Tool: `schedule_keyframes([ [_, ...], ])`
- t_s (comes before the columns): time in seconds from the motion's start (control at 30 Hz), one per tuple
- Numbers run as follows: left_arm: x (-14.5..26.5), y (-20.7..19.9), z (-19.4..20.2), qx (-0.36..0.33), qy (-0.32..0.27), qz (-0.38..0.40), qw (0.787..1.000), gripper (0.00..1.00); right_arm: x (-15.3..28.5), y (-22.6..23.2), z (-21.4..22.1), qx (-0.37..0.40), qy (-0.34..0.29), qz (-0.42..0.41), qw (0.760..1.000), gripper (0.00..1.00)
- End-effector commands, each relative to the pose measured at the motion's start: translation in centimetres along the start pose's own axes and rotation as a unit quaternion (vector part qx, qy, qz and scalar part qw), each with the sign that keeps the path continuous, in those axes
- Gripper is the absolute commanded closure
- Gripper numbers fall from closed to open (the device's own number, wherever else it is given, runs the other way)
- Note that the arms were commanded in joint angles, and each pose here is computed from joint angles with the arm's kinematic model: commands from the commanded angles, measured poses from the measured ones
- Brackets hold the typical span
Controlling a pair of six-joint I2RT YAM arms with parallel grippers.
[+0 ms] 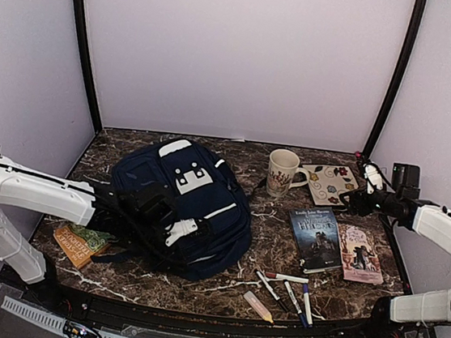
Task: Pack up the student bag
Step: Move the student bag to the center of the board.
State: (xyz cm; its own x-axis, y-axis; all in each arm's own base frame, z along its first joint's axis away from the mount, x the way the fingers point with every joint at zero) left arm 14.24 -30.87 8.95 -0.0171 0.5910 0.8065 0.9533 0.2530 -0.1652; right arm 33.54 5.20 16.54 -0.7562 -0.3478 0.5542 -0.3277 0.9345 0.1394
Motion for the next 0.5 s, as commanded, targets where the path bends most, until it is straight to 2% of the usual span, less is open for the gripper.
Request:
schedule_keyframes([
  [0.0,3.9,-1.4,-0.5,0.01,-0.036,-0.005,0.999,0.61,0.5,1.2,-1.7,0.014,-0.012,-0.032,0.999,0.27],
  [0.1,7.3,0.9,-2.0,0.039,-0.082,-0.108,0.99,0.45,1.3,5.1,-2.8,0.02,0.004,-0.132,0.991,0.27],
  [0.17,9.9,3.9,-1.9,0.094,-0.089,-0.217,0.968,0.33,1.7,7.7,-3.8,0.048,0.019,-0.171,0.984,0.28],
  [0.23,12.6,6.8,-0.6,0.183,-0.085,-0.309,0.929,0.25,1.7,9.9,-4.5,0.065,0.03,-0.19,0.979,0.28],
  [0.27,13.5,7.8,0.3,0.225,-0.083,-0.332,0.912,0.23,1.6,10.9,-5.0,0.065,0.03,-0.2,0.977,0.28],
  [0.33,14.3,9.0,2.1,0.297,-0.086,-0.349,0.885,0.23,0.8,12.4,-5.7,0.032,0.029,-0.22,0.975,0.27],
  [0.4,14.9,10.0,4.1,0.36,-0.101,-0.374,0.849,0.17,-0.2,14.5,-5.3,0.008,0.049,-0.259,0.965,0.27],
  [0.47,15.5,10.8,6.0,0.409,-0.12,-0.397,0.813,0.07,-2.1,16.9,-3.7,0.018,0.096,-0.281,0.955,0.28],
])
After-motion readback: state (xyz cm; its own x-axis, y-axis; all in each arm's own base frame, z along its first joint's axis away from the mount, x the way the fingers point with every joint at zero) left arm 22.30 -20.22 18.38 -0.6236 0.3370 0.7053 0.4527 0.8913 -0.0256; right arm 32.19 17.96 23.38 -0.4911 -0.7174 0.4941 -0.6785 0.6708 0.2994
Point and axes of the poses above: each gripper's point midway between its finger pads, its own x axis back along the fingers, its own y axis along the line the jaws close on, z = x × y, the point moved 2 cm from there along x, back along the fingers, and after that the axes turned 13 degrees about -x, right-handed, at the moved point
